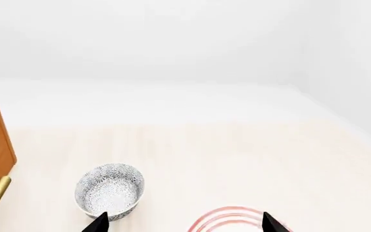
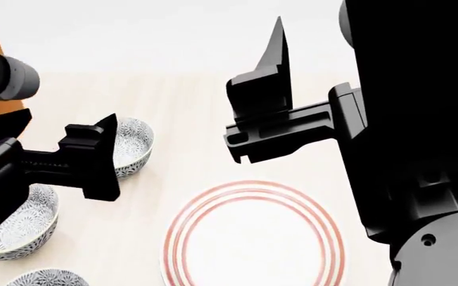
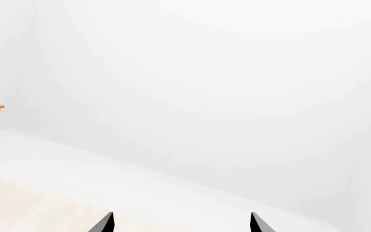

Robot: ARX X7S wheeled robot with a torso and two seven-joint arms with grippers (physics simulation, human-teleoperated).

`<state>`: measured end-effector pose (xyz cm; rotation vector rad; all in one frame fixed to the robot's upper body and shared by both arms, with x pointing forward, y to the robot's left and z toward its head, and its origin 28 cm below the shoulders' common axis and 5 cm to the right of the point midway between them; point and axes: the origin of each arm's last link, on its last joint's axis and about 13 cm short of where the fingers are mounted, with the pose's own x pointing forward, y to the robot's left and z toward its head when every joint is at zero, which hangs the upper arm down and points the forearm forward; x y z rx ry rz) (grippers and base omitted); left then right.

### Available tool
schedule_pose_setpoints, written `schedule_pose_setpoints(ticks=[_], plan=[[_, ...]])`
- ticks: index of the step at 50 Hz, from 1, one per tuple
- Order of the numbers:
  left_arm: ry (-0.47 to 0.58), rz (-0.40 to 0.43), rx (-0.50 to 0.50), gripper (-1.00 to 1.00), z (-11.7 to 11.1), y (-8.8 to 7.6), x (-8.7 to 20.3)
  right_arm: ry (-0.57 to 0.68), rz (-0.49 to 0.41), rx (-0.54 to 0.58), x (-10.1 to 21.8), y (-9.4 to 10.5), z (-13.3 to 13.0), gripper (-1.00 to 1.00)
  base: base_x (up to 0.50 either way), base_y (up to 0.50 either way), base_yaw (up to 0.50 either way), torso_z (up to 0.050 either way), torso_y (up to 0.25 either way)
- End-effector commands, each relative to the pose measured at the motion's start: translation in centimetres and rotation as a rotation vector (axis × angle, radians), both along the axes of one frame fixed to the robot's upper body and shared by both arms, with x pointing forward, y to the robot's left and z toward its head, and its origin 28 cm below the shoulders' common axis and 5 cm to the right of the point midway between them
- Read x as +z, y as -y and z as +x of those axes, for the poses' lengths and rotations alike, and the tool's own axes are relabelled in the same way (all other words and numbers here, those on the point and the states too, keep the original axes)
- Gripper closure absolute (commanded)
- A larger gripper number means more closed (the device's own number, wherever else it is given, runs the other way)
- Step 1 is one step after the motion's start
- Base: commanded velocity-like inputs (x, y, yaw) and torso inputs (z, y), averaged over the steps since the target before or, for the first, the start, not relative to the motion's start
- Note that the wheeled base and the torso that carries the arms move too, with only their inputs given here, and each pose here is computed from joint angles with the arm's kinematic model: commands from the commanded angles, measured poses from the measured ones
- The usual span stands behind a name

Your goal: Put the bowl at the front on the plate.

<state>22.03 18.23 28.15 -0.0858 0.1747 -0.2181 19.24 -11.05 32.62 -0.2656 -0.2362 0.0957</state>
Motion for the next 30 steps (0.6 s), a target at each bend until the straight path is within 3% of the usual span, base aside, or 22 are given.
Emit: schedule_pose_setpoints(ticks=[1,30], plan=[[-0.088,0.018,0.001,-1.00,0.2,0.1,-0.8,0.000,0.000,0.000,-0.1,0.0,0.0,-1.00,0.00,0.00,0.00,0.000,0.000],[-0.223,0.060,-0.010,-1.00,0.6,0.3,-3.4,-0.005,-0.007,-0.011,-0.3,0.1,-0.2,-1.00,0.00,0.00,0.00,0.000,0.000]])
